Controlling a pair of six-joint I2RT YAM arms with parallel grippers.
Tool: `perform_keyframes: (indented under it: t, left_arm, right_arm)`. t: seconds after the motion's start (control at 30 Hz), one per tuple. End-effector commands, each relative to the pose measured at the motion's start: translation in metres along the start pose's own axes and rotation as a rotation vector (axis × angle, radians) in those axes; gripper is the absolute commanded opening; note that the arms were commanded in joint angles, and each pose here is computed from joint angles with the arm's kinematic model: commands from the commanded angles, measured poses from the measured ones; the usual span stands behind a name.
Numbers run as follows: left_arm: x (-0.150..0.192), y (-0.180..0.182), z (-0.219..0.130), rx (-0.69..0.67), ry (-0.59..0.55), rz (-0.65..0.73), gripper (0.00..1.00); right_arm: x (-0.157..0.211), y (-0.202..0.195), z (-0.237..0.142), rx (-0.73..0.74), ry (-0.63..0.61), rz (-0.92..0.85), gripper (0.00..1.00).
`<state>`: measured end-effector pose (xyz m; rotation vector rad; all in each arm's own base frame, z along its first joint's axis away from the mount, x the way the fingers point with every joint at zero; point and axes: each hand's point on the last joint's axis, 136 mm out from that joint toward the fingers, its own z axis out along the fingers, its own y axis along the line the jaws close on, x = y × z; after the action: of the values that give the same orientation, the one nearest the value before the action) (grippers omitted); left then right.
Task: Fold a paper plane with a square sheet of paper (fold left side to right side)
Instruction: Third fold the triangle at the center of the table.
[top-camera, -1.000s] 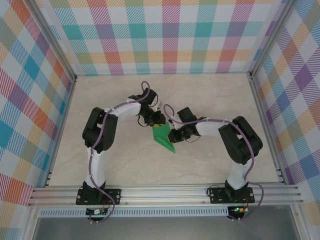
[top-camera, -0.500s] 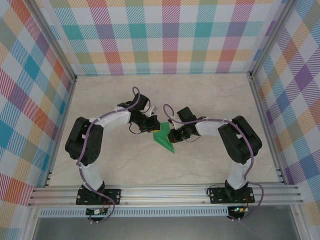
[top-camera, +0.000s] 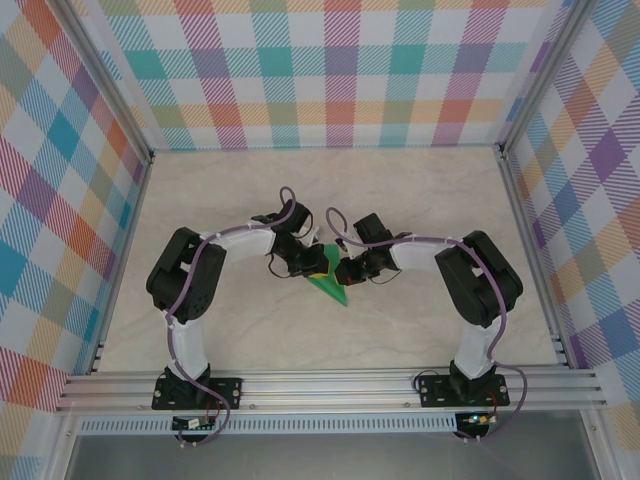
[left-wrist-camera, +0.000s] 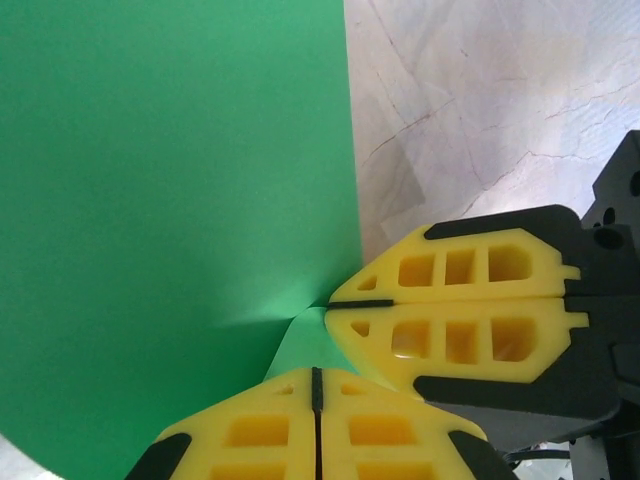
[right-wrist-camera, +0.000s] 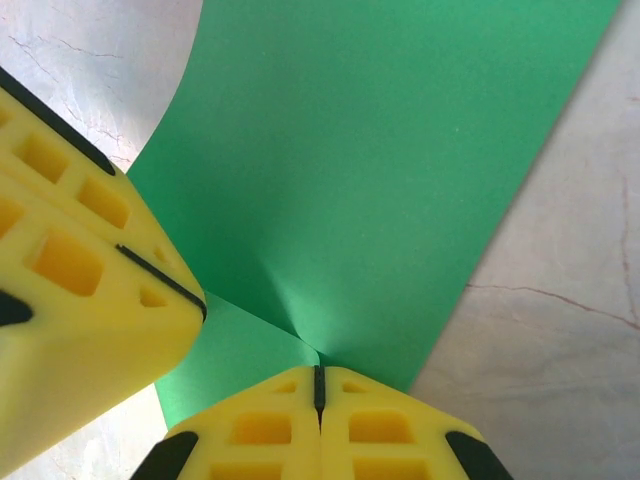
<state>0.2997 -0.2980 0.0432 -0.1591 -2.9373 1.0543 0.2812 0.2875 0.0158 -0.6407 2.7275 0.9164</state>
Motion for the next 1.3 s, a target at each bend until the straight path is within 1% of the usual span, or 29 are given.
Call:
perform_keyframes:
  t: [0.0, 0.27, 0.53, 0.67, 0.73, 0.93, 1.03, 1.1, 1.17, 1.27]
  left_arm:
    - [0.007, 0.006, 0.007, -0.017, 0.016, -0.010, 0.06]
    - [0.017, 0.022, 0.012, -0.051, 0.025, -0.024, 0.05]
    - [0.020, 0.034, 0.019, -0.082, 0.027, -0.033, 0.05]
    - [0.024, 0.044, 0.024, -0.105, 0.040, -0.047, 0.05]
    - [0.027, 0.050, 0.027, -0.119, 0.044, -0.054, 0.04]
    - [0.030, 0.061, 0.032, -0.150, 0.050, -0.068, 0.04]
    - [0.030, 0.063, 0.033, -0.156, 0.050, -0.069, 0.03]
    - [0.029, 0.061, 0.033, -0.150, 0.048, -0.067, 0.03]
    - [0.029, 0.061, 0.033, -0.149, 0.048, -0.066, 0.03]
    - [0.029, 0.060, 0.031, -0.152, 0.044, -0.060, 0.03]
  right_arm:
    - [0.036, -0.017, 0.014, 0.050, 0.129, 0.039, 0.00]
    - [0.035, -0.017, 0.014, 0.050, 0.131, 0.040, 0.00]
    - [0.035, -0.017, 0.013, 0.048, 0.131, 0.041, 0.00]
    - [0.026, -0.009, 0.009, 0.027, 0.109, 0.038, 0.00]
    - [0.015, -0.002, 0.003, 0.015, 0.082, 0.032, 0.01]
    - [-0.019, 0.015, -0.032, 0.043, -0.028, 0.017, 0.20]
    - [-0.024, 0.020, -0.051, 0.059, -0.067, 0.010, 0.29]
    - [-0.020, 0.024, -0.059, 0.057, -0.072, 0.010, 0.32]
    - [-0.010, 0.031, -0.064, 0.026, -0.065, 0.018, 0.32]
    - [0.008, 0.051, -0.064, -0.090, -0.033, 0.028, 0.30]
